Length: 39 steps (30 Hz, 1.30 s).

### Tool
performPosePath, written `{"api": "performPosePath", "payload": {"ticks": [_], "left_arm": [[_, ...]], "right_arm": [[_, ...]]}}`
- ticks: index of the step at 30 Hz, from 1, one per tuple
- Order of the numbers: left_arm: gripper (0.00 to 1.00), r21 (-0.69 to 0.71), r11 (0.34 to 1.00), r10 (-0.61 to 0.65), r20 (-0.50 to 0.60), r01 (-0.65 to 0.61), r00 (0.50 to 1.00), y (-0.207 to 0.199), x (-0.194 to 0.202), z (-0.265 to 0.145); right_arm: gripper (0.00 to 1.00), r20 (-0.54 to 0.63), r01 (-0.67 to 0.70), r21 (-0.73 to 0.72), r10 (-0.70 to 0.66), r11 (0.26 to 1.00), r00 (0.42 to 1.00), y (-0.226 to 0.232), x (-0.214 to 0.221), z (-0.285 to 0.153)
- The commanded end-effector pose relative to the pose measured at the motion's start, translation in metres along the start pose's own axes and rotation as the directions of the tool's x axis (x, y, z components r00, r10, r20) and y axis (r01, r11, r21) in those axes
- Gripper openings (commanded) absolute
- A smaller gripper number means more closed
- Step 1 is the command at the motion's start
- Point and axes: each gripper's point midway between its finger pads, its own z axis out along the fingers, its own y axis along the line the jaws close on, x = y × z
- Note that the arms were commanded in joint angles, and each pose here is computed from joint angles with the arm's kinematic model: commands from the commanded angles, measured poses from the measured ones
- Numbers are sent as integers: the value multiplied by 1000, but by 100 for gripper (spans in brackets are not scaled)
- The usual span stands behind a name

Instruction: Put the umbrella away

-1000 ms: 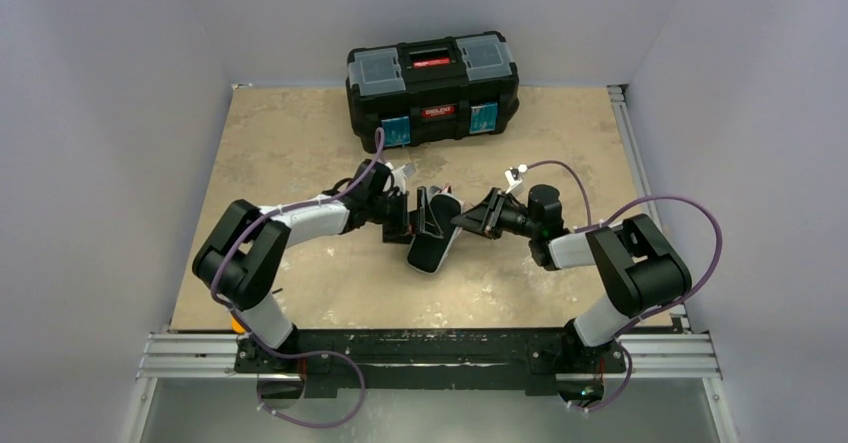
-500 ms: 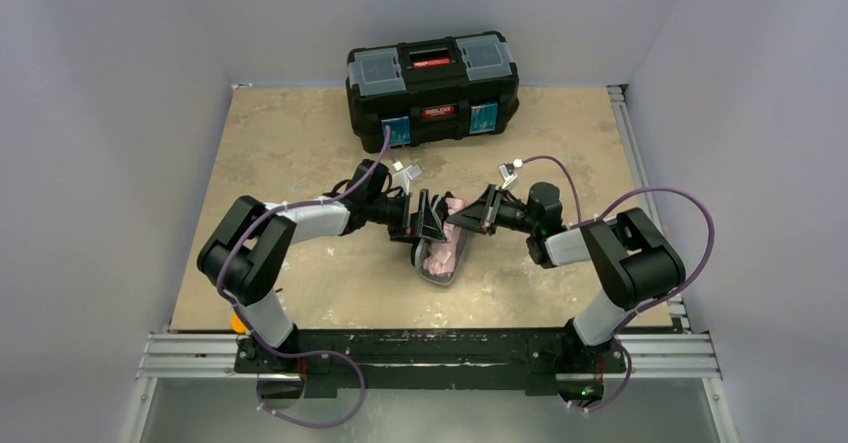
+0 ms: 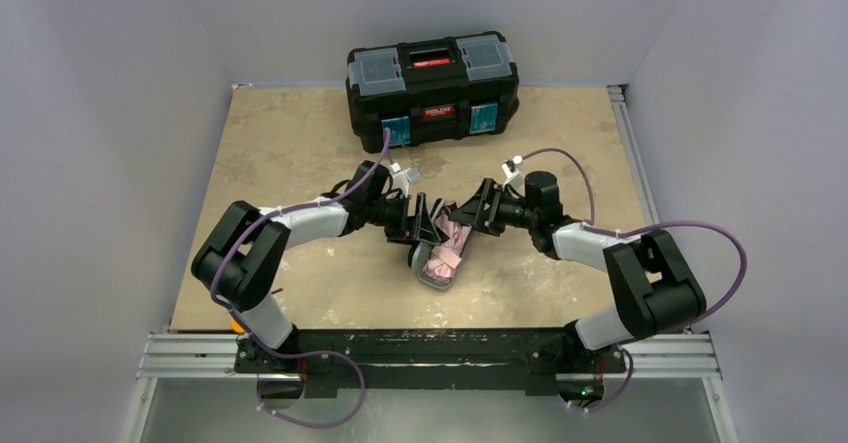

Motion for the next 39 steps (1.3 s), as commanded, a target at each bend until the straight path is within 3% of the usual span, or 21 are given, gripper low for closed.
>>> {"api": "performPosePath", "payload": {"ticks": [1,7,12,14,16,20,24,26,29,34,39], "left_arm": [[72,-37,994,100,56,-98,993,-20,-16,-11],[68,-103,985,147,81,-138,986,-27,-17,-15],[66,-138,972,197,49,-189,979,-32,-15,-7],[63,-163,962,227,31,-219,973,-35,-13,-5],[61,-211,943,264,8,-257,964,-35,-10,-3],[58,-295,901,320,-45,-319,946,-31,-2,-1],[57,-364,861,347,-88,-355,934,-24,4,0],[60,-406,828,373,-117,-387,920,-21,6,-1],[74,-432,804,391,-135,-409,911,-22,7,-5],[78,-482,786,406,-68,-386,911,-35,-14,-27],[70,-494,816,362,33,-300,932,-41,-42,-52]], "right_arm": [[74,26,28,174,-33,984,999,-23,-3,-11],[74,36,39,236,-48,971,998,-25,1,-27],[72,36,-7,161,1,987,999,-20,13,-25],[76,25,-4,139,1,990,1000,-16,15,-26],[97,60,17,146,-26,989,998,-10,8,-32],[99,154,27,192,-57,981,986,-4,-8,-45],[99,178,-38,203,1,978,984,-13,-3,-50],[99,195,-62,167,28,984,980,-14,1,-51],[99,217,-91,154,56,984,975,-18,6,-55],[99,261,-88,222,28,971,965,-24,4,-67],[99,304,-91,265,7,960,953,-31,7,-80]]}}
